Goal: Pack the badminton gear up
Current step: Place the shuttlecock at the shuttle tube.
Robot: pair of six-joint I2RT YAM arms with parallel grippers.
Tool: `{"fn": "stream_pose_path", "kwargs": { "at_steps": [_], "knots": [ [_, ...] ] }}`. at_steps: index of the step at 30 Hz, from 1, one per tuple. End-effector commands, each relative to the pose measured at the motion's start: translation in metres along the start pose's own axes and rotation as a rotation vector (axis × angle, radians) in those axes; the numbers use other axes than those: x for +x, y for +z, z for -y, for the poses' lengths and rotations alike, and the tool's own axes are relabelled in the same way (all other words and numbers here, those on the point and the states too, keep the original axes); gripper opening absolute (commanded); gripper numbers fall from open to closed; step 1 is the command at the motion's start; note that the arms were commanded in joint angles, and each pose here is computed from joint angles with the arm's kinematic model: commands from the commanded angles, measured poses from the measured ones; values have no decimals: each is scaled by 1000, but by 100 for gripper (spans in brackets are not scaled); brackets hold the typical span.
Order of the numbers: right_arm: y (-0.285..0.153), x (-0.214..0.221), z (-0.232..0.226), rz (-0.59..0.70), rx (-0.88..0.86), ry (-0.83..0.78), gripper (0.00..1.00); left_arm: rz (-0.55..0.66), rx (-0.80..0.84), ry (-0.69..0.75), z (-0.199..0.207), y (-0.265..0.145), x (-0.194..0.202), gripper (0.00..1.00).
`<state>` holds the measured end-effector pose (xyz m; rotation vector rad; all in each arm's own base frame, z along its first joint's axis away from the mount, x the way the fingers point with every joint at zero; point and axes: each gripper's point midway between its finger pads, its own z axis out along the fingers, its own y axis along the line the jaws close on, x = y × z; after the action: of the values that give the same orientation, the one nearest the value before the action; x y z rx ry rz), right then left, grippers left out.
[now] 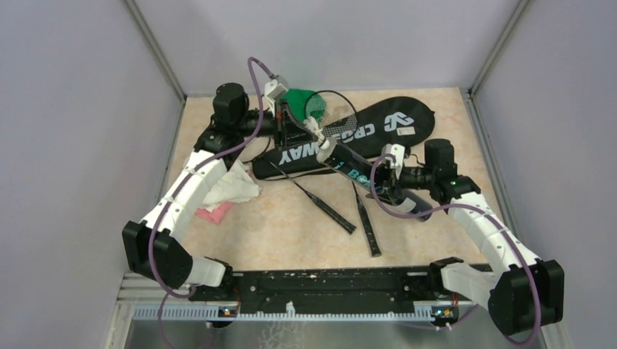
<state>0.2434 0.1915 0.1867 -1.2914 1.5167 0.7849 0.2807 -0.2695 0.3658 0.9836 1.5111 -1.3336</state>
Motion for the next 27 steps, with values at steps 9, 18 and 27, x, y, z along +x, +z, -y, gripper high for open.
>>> {"fn": "stream_pose_path", "kwargs": {
  "at_steps": [9,18,27],
  "knots": [
    [4,-20,6,31,2,-72,33,-52,138,98,35,22,23,21],
    [3,-18,9,17,18,-70,33,-67,161,158,43,17,22,57],
    [4,-16,10,13,17,-65,33,-92,232,132,51,20,33,68]
  ]
}}
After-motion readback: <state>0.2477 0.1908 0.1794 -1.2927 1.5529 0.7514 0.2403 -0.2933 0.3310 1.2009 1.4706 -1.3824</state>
